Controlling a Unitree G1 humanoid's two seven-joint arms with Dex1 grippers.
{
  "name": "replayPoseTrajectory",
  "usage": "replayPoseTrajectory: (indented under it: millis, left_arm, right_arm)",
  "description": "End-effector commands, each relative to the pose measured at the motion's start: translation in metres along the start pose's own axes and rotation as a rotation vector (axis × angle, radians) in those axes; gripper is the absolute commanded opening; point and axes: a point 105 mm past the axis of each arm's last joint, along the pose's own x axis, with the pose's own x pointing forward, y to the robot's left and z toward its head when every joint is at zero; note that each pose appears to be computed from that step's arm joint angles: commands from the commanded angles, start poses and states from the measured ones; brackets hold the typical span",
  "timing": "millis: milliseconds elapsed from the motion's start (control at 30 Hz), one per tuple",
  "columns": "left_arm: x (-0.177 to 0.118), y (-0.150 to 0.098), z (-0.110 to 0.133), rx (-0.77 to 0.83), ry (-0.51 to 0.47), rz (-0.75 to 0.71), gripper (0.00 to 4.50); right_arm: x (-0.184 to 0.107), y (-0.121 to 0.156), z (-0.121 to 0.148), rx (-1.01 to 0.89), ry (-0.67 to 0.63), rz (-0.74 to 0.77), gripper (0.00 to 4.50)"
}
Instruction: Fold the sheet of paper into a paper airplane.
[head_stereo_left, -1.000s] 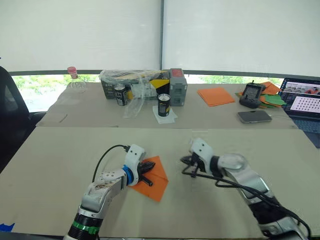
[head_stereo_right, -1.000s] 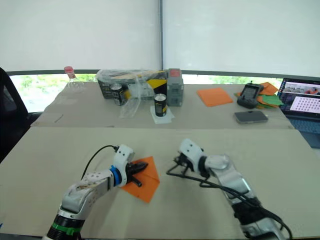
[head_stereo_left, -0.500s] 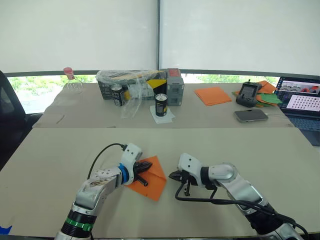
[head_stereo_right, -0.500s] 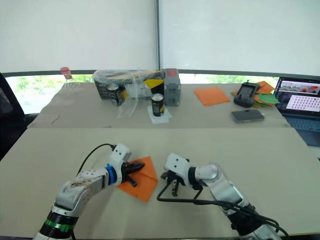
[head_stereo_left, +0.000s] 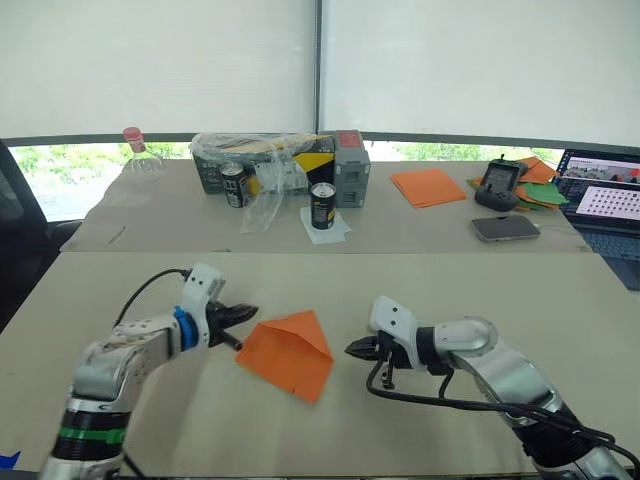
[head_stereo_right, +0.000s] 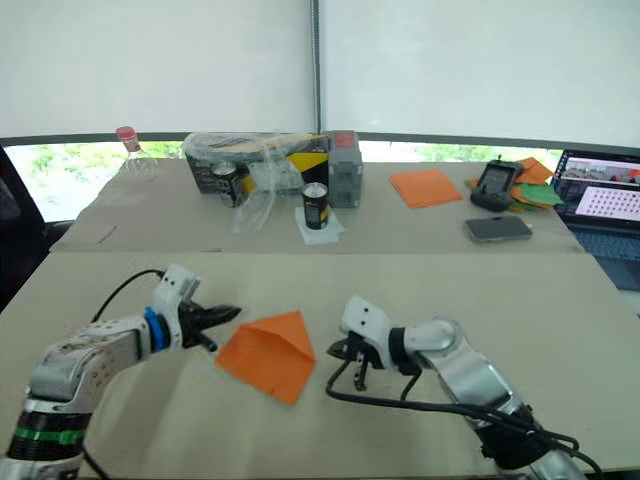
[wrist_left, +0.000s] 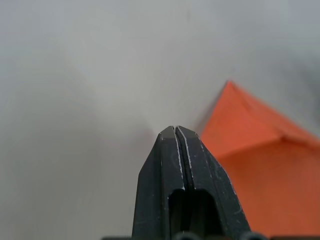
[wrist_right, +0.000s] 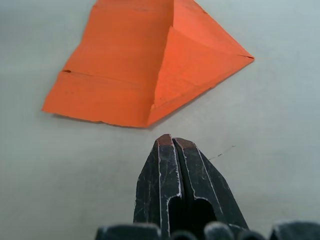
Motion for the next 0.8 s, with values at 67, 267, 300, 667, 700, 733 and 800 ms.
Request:
replayPoseTrajectory:
  millis: [67,267,300,667,700,733,800]
  left_arm:
    - [-0.004,0.002,-0.019,0.064,0.059,-0.034,0.02]
    - [-0.001,-0.02,-0.029,0.075,0.093,-0.145,0.02]
    - [0.0,-0.028,-0.03,0.075,0.097,-0.18,0.02]
    - [0.004,-0.062,-0.038,0.091,0.133,-0.314,0.02]
    - [0.003,-0.061,-0.04,0.09,0.143,-0.307,0.02]
    - [0.001,-0.055,-0.041,0.09,0.155,-0.285,0.02]
    - [-0.003,-0.046,-0.043,0.091,0.168,-0.256,0.02]
  right_arm:
    - [-0.011,-0.001,0.013,-0.035,-0.026,-0.004,0.0]
    - [-0.016,-0.005,0.012,-0.027,-0.008,-0.024,0.0]
    - [-0.017,-0.006,0.011,-0.023,-0.003,-0.029,0.0]
    - [-0.026,-0.023,-0.009,0.032,0.083,-0.124,0.0]
    - [-0.027,-0.023,-0.009,0.034,0.085,-0.123,0.0]
    - [-0.028,-0.022,-0.01,0.036,0.087,-0.122,0.0]
    - [-0.029,-0.022,-0.011,0.039,0.09,-0.122,0.0]
